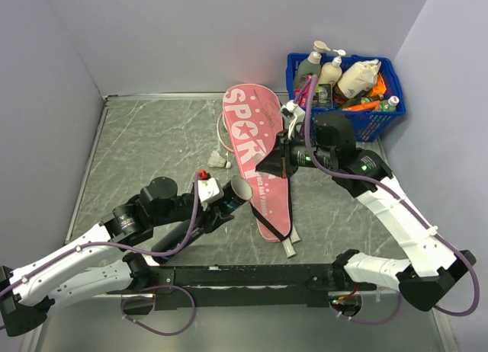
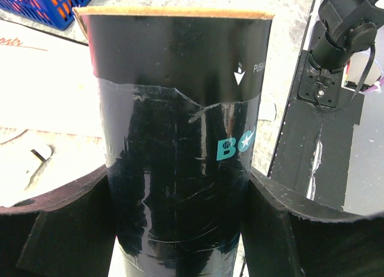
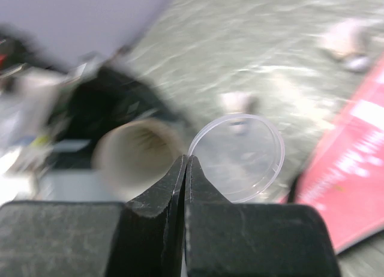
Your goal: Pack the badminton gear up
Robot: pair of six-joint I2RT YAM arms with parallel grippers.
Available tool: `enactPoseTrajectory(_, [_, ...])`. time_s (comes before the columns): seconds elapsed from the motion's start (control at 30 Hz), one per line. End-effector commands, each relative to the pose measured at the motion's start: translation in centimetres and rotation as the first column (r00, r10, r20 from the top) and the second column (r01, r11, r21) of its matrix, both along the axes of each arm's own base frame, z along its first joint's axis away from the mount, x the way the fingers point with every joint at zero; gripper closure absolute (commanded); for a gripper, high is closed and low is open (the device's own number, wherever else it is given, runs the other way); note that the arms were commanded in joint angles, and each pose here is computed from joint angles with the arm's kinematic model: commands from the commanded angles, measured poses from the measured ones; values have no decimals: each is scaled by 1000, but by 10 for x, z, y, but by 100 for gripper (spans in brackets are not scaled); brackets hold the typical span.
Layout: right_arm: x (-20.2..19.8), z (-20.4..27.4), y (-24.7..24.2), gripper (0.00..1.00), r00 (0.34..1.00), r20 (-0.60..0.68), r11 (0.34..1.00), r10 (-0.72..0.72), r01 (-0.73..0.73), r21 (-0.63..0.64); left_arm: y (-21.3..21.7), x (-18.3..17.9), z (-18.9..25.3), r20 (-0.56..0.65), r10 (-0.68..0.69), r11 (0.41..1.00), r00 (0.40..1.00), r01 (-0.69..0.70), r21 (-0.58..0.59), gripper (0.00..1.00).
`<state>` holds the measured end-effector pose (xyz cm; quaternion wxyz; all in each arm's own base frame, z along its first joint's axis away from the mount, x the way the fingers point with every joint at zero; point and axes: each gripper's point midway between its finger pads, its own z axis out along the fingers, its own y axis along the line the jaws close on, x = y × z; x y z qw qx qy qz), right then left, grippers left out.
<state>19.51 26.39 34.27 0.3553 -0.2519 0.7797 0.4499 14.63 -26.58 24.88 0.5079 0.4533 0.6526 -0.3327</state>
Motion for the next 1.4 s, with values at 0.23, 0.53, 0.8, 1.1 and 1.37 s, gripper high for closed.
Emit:
enactPoseTrajectory(0.23, [110,-139,-105,100,741,-40,663,-671,574,-480,-1,1,35,53,17,995,998,-12,-100,82])
enactPoseTrajectory(0.53, [129,-234,-179,100,460,-74,386,-885,636,-668,5,5,42,62,58,991,996,-50,-121,82])
enactPoseTrajectory(0.8, [126,-284,-197,100,347,-96,297,-933,589,-751,11,9,50,66,105,985,992,-94,-148,82])
enactPoseTrajectory(1.1, [125,-296,-199,69,333,-103,285,-937,559,-779,15,10,56,73,124,979,990,-110,-169,82])
enactPoseTrajectory(1.37, [136,-237,-193,50,370,-68,305,-927,636,-709,19,9,65,80,142,972,987,-124,-198,84])
